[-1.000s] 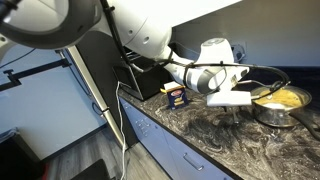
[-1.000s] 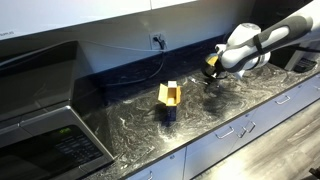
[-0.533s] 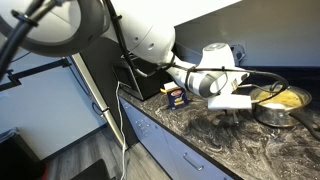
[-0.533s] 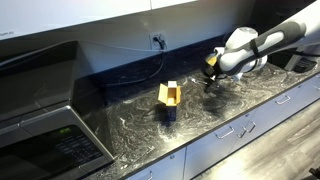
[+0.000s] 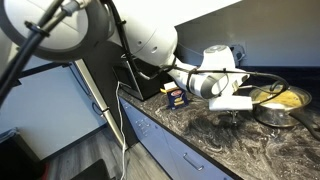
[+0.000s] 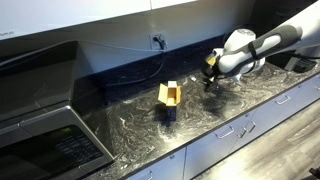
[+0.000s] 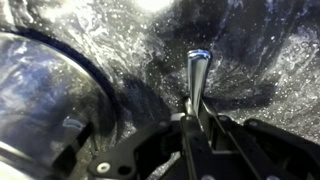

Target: Move the silver fork to the left

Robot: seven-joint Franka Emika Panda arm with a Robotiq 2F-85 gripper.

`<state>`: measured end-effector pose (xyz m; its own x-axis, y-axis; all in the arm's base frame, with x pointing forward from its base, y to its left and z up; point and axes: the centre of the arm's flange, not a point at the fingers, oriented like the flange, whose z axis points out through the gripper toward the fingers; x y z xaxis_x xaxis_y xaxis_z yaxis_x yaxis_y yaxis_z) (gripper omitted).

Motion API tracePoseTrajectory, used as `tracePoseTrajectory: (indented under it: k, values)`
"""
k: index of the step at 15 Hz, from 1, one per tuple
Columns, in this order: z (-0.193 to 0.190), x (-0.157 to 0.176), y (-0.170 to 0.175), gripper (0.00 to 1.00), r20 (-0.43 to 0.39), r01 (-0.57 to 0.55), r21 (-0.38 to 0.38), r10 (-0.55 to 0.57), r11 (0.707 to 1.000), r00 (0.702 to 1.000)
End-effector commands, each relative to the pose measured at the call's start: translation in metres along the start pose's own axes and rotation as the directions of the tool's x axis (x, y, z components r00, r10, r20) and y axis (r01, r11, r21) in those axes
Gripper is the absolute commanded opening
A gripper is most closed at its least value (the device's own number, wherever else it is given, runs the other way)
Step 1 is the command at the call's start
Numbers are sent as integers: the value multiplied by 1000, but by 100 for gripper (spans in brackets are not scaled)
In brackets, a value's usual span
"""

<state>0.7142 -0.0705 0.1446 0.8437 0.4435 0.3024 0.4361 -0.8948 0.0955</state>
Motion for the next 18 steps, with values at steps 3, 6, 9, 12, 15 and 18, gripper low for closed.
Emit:
tracePoseTrajectory:
  k: [3, 6, 9, 12, 15, 18]
  values:
    - [1, 10, 2, 3, 11, -8, 10, 8, 1000, 1000]
    - [-14, 5, -6, 3, -1, 9, 21, -9, 1000, 1000]
    - [-35, 0, -16, 3, -1, 9, 32, -9, 999, 1000]
    - [-52, -4, -32, 3, 43, -14, -3, 14, 1000, 999]
    - [-63, -9, -53, 3, 77, -54, -50, 58, 997, 995]
    - [-68, -12, -79, 3, 92, -55, -58, 60, 997, 994]
